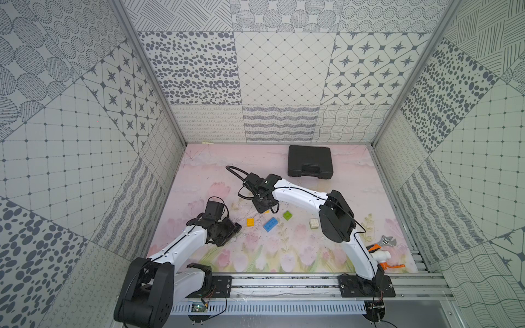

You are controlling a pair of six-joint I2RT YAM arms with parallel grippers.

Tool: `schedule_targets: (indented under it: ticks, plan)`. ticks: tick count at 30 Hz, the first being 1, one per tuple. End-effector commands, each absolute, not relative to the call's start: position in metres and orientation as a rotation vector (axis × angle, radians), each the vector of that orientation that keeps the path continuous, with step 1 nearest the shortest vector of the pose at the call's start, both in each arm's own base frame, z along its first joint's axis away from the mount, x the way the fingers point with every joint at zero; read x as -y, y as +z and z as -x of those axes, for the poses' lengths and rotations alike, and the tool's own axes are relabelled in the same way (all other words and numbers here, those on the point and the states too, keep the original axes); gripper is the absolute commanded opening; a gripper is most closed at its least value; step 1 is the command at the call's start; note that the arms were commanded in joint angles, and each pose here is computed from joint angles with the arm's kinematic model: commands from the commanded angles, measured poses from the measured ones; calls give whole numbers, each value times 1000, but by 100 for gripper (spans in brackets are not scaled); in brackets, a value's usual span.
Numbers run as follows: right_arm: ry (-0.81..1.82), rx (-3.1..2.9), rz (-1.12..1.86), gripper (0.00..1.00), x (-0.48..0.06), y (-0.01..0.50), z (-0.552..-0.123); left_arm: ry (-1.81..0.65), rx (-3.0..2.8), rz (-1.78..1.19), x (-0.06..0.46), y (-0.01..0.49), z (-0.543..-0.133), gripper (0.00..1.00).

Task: Assemble the number 4 with lego
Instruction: Move the lego brick at the center of the board.

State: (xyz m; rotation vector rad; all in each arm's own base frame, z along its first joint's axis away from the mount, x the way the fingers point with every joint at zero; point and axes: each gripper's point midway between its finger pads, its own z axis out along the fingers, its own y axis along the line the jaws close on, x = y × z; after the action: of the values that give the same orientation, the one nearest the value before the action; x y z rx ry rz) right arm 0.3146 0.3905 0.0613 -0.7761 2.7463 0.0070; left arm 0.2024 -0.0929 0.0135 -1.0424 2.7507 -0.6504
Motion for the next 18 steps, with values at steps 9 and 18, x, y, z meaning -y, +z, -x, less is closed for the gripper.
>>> schedule_targets:
  ticks: [9, 18]
  plan:
    - [15, -2778, 836, 29, -392, 33, -318, -520, -2851, 1100, 82, -3, -177, 0]
    - [-17, -2854, 899, 29, -378, 2, -309, -525, -2855, 1082, 83, -2, -179, 0]
